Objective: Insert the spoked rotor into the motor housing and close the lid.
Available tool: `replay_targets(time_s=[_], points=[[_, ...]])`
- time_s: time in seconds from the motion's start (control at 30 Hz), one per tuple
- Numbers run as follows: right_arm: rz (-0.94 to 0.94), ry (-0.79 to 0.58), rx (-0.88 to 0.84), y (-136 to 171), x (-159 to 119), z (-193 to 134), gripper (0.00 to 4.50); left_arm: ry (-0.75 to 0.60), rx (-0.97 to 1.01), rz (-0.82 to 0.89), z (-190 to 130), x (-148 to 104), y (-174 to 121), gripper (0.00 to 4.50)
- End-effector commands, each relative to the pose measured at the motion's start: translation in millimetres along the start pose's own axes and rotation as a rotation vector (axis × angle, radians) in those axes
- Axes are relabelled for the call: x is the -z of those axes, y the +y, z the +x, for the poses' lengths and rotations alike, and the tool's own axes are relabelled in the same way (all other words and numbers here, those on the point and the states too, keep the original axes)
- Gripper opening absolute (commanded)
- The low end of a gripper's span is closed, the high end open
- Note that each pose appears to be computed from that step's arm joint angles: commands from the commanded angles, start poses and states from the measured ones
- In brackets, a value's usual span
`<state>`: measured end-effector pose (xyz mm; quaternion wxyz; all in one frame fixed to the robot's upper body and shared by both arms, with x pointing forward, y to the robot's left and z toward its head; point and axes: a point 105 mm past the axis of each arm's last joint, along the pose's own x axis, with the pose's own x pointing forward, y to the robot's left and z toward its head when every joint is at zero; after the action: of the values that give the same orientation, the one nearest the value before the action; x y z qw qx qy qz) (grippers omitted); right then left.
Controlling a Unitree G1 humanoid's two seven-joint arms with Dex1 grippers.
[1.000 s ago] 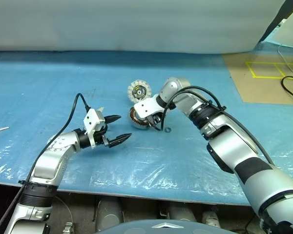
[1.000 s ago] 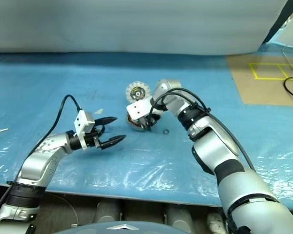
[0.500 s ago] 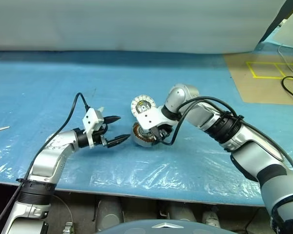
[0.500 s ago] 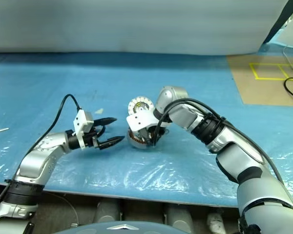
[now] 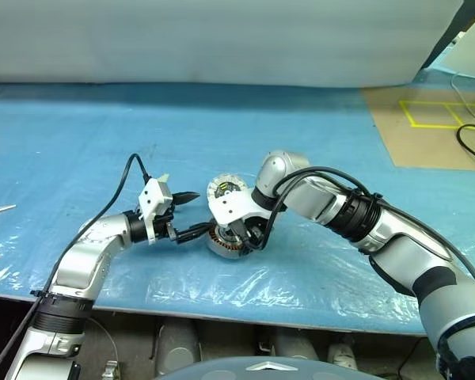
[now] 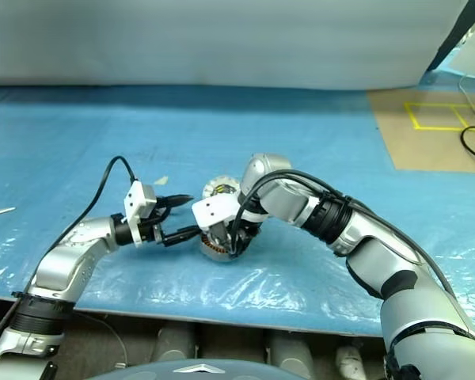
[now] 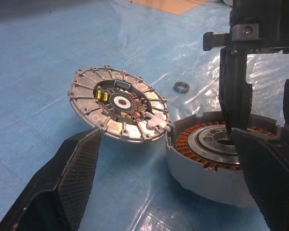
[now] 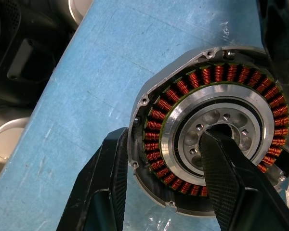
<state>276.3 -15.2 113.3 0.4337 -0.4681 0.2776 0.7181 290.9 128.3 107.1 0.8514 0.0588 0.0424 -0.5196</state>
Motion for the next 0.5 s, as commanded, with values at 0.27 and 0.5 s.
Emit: replay_targets(time_s=[0.27,0.5], points=[[-0.059,-0.023,-0.001,-2.9,-16.8,-26.0,4.14,-0.014,0.006,0.031,-1.4,-8.9,2.9,4.5],[-0.086,-0.116,0.021,-6.8,-53.0,-62.7,4.14,-0.015,0.015,0.036,3.0,-10.3,8.0,4.5]])
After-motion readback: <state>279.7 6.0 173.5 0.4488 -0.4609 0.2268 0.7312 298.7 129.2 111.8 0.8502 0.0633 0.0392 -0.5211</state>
